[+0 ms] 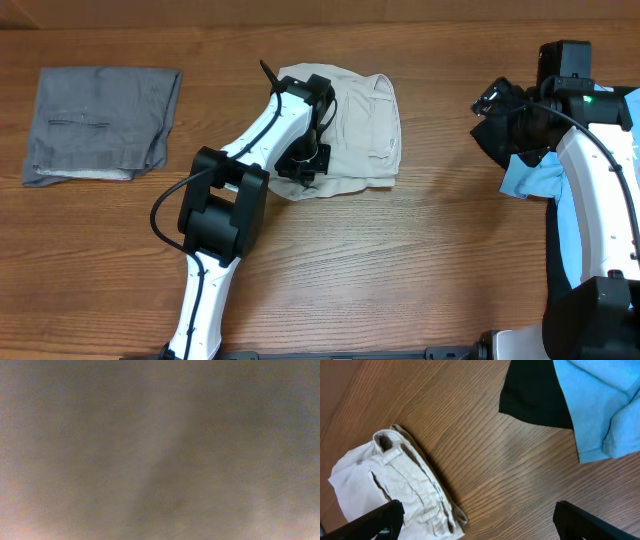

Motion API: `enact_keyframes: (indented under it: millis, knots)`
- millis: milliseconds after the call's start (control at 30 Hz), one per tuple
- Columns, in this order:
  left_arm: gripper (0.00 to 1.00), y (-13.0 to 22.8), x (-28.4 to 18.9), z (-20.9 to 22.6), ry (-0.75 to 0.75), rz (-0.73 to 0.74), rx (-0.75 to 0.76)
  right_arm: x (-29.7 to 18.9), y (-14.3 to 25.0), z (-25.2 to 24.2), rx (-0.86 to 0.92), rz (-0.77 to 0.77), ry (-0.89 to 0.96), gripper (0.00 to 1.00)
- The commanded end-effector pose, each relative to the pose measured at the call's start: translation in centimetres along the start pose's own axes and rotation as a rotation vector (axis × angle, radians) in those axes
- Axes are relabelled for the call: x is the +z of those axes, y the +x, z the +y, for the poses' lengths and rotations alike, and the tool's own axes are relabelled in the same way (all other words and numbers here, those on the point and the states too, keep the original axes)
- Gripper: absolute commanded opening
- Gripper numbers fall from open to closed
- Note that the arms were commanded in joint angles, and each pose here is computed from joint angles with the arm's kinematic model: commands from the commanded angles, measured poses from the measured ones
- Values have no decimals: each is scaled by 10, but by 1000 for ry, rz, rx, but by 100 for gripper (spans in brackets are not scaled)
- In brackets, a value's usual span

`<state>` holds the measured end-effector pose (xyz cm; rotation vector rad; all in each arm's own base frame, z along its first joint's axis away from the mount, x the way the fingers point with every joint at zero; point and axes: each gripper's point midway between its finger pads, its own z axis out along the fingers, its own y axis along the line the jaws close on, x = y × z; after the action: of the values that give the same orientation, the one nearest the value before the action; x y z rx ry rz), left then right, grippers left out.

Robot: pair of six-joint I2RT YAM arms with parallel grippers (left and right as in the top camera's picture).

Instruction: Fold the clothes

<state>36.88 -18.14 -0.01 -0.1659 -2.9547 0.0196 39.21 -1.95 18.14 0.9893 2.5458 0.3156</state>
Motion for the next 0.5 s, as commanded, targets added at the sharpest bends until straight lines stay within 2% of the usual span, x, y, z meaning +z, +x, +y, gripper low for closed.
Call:
enact_keyframes:
  millis: [0,100,200,267,367,467]
  knots:
    - [4,-14,7,73,-249,-46,-92,-1,-3,-1,-3,-14,3,100]
    - [4,-32,-1,116,-350,-120,-171,-1,-3,-1,-3,-14,3,100]
    - [4,-54,-7,151,-382,-208,-249,-1,-3,-1,-3,-14,3,100]
    - [11,-71,-11,173,-367,-278,-312,-1,-3,-1,-3,-14,3,100]
    - [11,-87,-26,191,-323,-337,-371,-1,-3,-1,-3,-14,3,100]
    - [15,-96,-61,190,-284,-384,-385,-1,-3,-1,-3,-14,3,100]
